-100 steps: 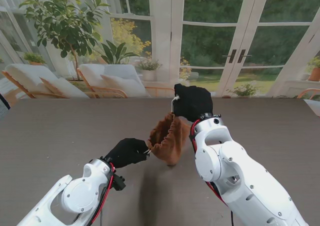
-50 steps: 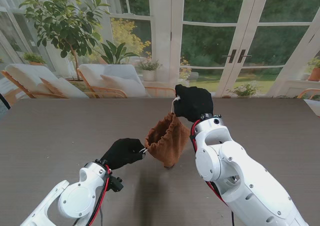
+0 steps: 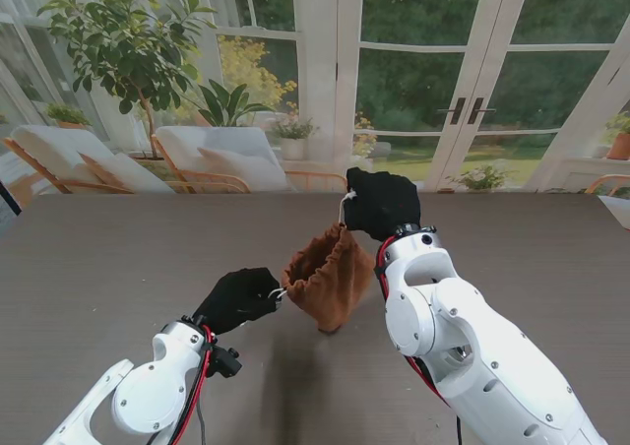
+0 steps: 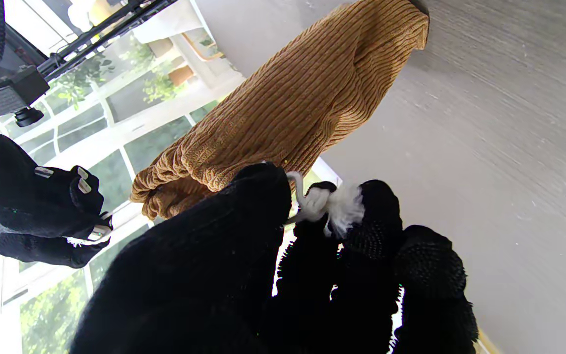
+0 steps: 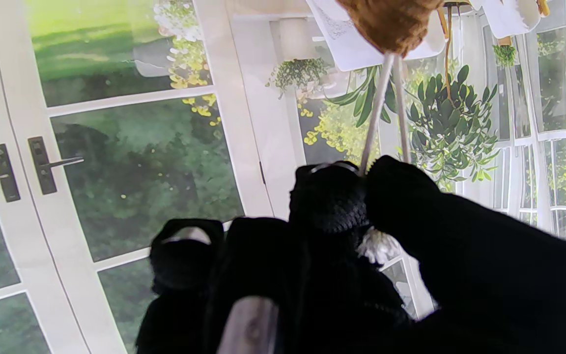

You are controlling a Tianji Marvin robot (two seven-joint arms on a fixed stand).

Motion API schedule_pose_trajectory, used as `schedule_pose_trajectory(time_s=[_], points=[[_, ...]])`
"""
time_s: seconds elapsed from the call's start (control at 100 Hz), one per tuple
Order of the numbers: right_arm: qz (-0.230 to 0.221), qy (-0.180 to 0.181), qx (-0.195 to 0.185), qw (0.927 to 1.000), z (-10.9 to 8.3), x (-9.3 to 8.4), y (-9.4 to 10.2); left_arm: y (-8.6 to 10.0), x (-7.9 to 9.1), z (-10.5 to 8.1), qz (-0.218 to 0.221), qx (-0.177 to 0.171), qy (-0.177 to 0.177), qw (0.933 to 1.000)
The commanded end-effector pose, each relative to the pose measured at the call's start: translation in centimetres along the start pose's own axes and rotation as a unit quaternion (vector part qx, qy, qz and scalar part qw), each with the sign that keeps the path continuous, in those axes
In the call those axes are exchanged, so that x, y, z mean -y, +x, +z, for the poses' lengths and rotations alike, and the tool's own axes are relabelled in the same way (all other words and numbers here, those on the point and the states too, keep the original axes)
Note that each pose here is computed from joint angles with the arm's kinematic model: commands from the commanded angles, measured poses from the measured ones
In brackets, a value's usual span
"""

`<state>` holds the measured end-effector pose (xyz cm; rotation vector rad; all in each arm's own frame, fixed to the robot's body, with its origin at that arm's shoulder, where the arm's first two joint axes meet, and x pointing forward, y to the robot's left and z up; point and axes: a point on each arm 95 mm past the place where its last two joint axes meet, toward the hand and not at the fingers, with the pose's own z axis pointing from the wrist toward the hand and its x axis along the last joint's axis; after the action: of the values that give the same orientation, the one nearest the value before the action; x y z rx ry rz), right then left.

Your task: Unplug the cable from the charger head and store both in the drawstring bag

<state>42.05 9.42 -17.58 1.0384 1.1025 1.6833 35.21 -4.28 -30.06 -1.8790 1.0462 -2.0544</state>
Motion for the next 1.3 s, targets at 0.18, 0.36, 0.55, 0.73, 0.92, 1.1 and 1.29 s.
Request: schedule_pose_trajectory(time_s=[0.18, 0.36, 0.55, 0.73, 0.92, 1.1, 1.29], points=[[0.003, 0.007, -0.001, 1.0000, -0.06, 0.28, -0.01, 0.41, -0.11, -0.01, -0.002, -0.004, -0.018, 0.9998], [0.005, 0.007, -0.001, 1.0000, -0.08, 0.35, -0.04, 0.40, -0.15, -0.03, -0.006, -0.005, -0.021, 0.9998], [0.006, 0.010, 0.001, 0.9999, -0.14, 0.52, -0.10, 0.47, -0.30, 0.02, -0.033, -0.016, -0.026, 0.9990], [0.007, 0.012, 0.000, 0.9999, -0.17, 0.62, -0.05, 0.44, -0.42, -0.08, -0.057, -0.019, -0.025, 0.9979], [0.008, 0.012, -0.001, 0.9999, -0.13, 0.62, 0.07, 0.47, -0.44, -0.25, -0.081, -0.016, -0.025, 0.9963], [0.008, 0.013, 0.000, 0.9999, -0.07, 0.65, 0.08, 0.52, -0.54, -0.31, -0.126, -0.011, -0.039, 0.9912], [0.008, 0.015, 0.001, 0.9999, -0.03, 0.65, 0.06, 0.54, -0.53, -0.47, -0.132, -0.018, -0.059, 0.9893]])
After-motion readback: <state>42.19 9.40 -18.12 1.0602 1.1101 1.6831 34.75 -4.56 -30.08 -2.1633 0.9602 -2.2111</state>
